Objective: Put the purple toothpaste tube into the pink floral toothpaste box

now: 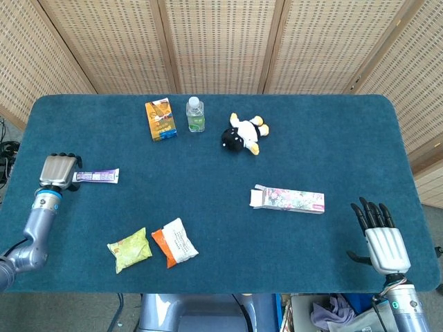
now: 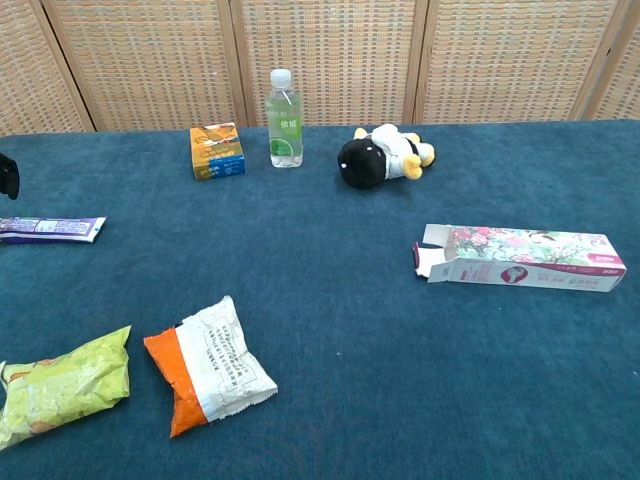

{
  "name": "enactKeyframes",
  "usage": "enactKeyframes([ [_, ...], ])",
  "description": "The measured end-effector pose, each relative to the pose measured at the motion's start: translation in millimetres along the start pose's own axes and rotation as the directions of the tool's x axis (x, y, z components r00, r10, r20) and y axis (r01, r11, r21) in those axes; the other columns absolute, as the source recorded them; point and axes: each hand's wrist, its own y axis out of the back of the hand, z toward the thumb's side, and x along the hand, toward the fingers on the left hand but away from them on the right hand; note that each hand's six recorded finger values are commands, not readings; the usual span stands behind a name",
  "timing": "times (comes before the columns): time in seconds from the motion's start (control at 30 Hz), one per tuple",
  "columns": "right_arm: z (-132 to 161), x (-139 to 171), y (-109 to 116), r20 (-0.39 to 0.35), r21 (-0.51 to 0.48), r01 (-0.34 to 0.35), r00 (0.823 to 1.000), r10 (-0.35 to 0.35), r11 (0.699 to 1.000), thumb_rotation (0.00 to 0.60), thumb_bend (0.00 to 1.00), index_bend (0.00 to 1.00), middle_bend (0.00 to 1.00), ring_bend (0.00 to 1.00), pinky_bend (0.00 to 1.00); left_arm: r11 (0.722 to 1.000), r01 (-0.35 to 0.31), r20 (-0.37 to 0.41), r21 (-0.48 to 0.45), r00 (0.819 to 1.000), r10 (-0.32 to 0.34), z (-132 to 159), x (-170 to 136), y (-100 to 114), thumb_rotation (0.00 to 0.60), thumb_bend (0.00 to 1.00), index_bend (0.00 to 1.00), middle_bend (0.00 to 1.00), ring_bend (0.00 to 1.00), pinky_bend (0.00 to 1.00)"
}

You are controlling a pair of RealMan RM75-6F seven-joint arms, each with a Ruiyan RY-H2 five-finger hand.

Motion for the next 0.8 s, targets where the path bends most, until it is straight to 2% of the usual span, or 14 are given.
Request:
enactKeyframes([
  [0.27, -0.5, -0.6, -1.9, 0.003, 0.004, -0.006, 1.000, 0.006, 1.000, 0.600, 0.00, 0.00, 0.00, 0.00, 0.00, 0.999, 0.032, -0.026, 0.006, 0.999, -0.031, -1.3, 9.3, -11.7, 0.600, 0.23, 0.41, 0.35, 0.29, 0.29],
  [0.8, -4.6, -1.4, -2.0, 0.018, 0.005, -0.008, 1.000, 0.008, 1.000, 0.600, 0.00, 0.00, 0.00, 0.00, 0.00, 0.999, 0.038, -0.013, 0.019, 0.999, -0.038, 12.7, 22.3, -12.5, 0.600, 0.23, 0.42, 0.35, 0.29, 0.30],
])
